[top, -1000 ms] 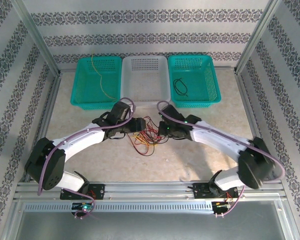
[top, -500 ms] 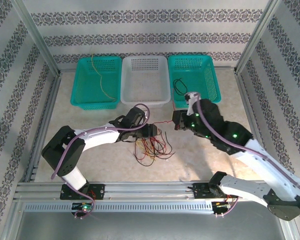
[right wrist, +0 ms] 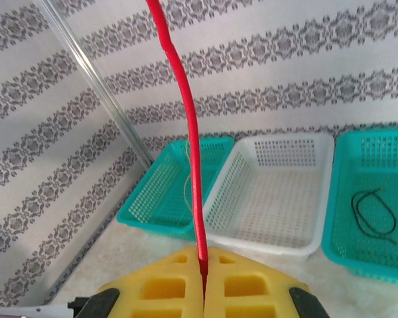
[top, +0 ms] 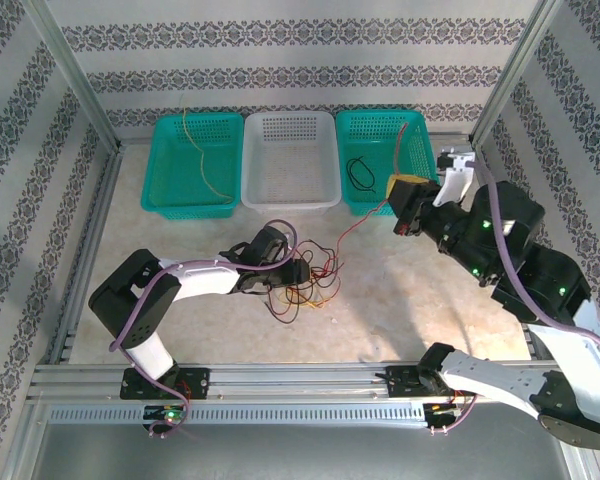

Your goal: Untangle the cables

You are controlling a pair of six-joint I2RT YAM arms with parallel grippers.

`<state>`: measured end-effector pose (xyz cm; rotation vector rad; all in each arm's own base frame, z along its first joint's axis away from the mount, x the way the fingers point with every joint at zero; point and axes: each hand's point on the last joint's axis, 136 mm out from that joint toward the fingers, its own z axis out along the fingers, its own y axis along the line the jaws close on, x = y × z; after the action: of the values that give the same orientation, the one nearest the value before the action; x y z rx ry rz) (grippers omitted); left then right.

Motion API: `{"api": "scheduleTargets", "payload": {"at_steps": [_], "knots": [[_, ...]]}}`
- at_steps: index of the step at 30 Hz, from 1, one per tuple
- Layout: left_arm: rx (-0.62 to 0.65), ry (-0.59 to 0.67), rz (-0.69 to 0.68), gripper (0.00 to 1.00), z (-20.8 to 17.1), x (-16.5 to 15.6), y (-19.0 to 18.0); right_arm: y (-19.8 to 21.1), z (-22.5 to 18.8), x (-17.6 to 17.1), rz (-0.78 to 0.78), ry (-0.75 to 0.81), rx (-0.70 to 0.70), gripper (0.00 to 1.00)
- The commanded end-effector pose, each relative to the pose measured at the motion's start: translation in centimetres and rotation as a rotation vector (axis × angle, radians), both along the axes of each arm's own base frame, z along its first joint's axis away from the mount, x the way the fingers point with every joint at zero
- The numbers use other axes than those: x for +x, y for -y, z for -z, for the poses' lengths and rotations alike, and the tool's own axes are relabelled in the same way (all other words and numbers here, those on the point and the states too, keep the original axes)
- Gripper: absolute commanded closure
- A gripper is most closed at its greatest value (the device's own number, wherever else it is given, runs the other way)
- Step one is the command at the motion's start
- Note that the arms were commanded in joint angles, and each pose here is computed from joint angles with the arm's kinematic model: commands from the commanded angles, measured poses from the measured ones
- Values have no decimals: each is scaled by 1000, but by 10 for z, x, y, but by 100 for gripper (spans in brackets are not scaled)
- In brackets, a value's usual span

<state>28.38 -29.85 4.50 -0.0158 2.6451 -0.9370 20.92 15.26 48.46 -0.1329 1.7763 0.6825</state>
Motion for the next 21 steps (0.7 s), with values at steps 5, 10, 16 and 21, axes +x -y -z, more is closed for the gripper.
{"api": "scheduleTargets", "payload": {"at_steps": [5, 10, 16, 21], "knots": [[51, 51, 1, 55, -18, 3, -10, 22, -70, -10, 38, 196, 59, 100], [90, 89, 38, 53, -23, 8, -10, 29, -108, -15, 52, 285, 78, 100], [8, 158, 45, 51, -57, 15, 1, 23, -125, -8, 59, 317, 76, 100], [-200, 503, 122, 35, -186, 12, 13, 14, -123, -3, 40, 304, 69, 100]]}}
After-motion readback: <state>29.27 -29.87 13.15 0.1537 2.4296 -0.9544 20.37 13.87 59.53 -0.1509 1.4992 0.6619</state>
